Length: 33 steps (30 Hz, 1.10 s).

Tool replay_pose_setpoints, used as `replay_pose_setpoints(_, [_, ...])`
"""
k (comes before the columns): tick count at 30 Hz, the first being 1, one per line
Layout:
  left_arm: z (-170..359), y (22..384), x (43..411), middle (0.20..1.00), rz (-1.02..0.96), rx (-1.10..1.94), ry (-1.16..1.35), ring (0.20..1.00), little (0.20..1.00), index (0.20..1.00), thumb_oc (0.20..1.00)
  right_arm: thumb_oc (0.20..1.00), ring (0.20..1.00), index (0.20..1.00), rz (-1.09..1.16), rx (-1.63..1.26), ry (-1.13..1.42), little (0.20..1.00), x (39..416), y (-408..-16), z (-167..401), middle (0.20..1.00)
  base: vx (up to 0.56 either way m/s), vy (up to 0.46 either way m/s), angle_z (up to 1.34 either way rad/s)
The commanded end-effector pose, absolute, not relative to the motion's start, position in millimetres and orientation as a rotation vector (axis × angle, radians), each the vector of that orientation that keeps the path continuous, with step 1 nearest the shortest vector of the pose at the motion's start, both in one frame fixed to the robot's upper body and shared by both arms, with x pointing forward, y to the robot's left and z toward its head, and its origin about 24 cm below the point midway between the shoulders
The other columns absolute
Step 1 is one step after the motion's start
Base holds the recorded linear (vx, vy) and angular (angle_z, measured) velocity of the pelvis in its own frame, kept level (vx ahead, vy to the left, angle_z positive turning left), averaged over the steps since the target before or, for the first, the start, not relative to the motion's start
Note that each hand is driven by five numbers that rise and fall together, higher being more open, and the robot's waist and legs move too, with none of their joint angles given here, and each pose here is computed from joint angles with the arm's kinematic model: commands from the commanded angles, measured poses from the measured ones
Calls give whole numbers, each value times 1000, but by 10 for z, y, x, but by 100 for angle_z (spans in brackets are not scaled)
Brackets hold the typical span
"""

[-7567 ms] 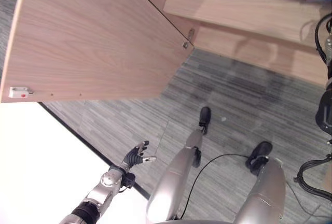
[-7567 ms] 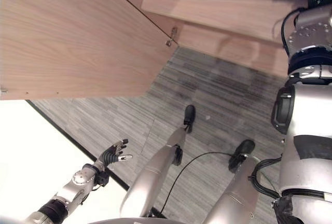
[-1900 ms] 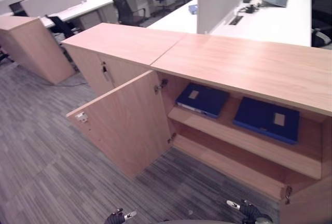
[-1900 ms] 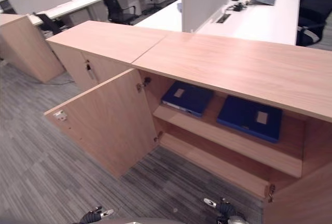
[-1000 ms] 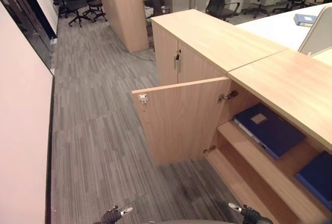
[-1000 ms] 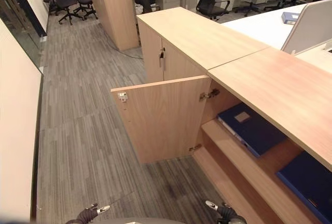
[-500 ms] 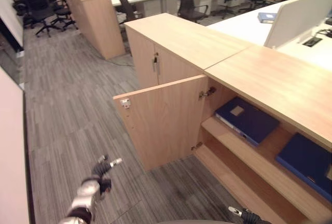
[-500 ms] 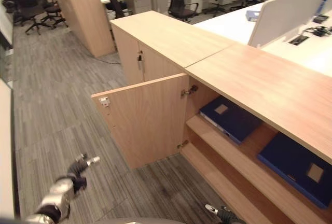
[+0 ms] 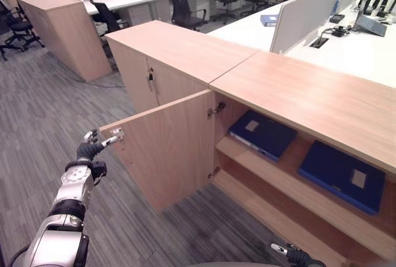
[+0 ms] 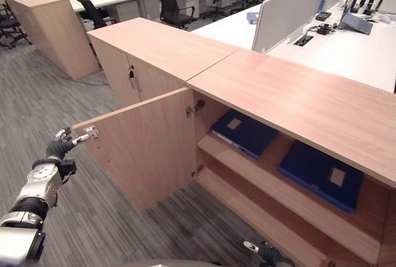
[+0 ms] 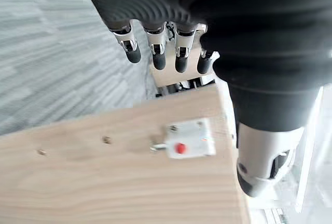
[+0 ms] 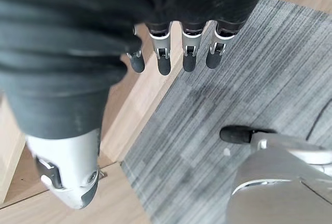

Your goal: Put the empty folder in the office cabinet

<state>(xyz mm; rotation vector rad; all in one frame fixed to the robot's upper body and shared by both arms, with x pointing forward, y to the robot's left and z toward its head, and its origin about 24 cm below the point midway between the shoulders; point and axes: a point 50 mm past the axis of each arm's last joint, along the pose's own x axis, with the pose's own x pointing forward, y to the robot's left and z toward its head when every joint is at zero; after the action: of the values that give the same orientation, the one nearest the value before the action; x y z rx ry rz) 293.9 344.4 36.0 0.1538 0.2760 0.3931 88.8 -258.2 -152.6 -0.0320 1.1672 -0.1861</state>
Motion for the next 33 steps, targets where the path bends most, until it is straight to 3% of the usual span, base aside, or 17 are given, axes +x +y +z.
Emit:
replay_pose_setpoints(1, [793, 3643, 3094, 1000, 445, 164, 142, 1000, 1000, 1000, 1000, 1000, 1000, 1000, -138, -39, 1076, 1000, 1082, -2550, -1457, 1000, 3, 34, -14])
replay_pose_setpoints(11, [1049, 3578, 3294, 1000, 399, 198, 96, 1000, 1000, 1000, 1000, 1000, 1000, 1000, -124, -24, 1096, 1000, 989, -2486, -1497, 1000, 11, 6, -12])
replay_pose_setpoints(20, [874, 3367, 3347, 1000, 321, 192, 134, 1000, 1000, 1000, 1000, 1000, 1000, 1000, -124, -20, 1098, 1000, 1000, -2465, -1504, 1000, 0, 3, -2])
replay_pose_setpoints(25, [616, 3124, 3320, 1000, 226, 191, 184, 1000, 1000, 1000, 1000, 1000, 1000, 1000, -106, -25, 1099, 1000, 1007, -2428, -1510, 1000, 1, 2, -1])
replay_pose_setpoints(30, [146, 2511, 3112, 1000, 0, 146, 231, 1000, 1000, 1000, 1000, 1000, 1000, 1000, -121, -21, 1087, 1000, 1039, -2441, -1498, 1000, -1, 4, 1])
replay_pose_setpoints(33, [-7, 2343, 2958, 1000, -75, 115, 256, 1000, 1000, 1000, 1000, 1000, 1000, 1000, -132, -11, 1089, 1000, 1026, -2451, -1499, 1000, -7, 18, 8])
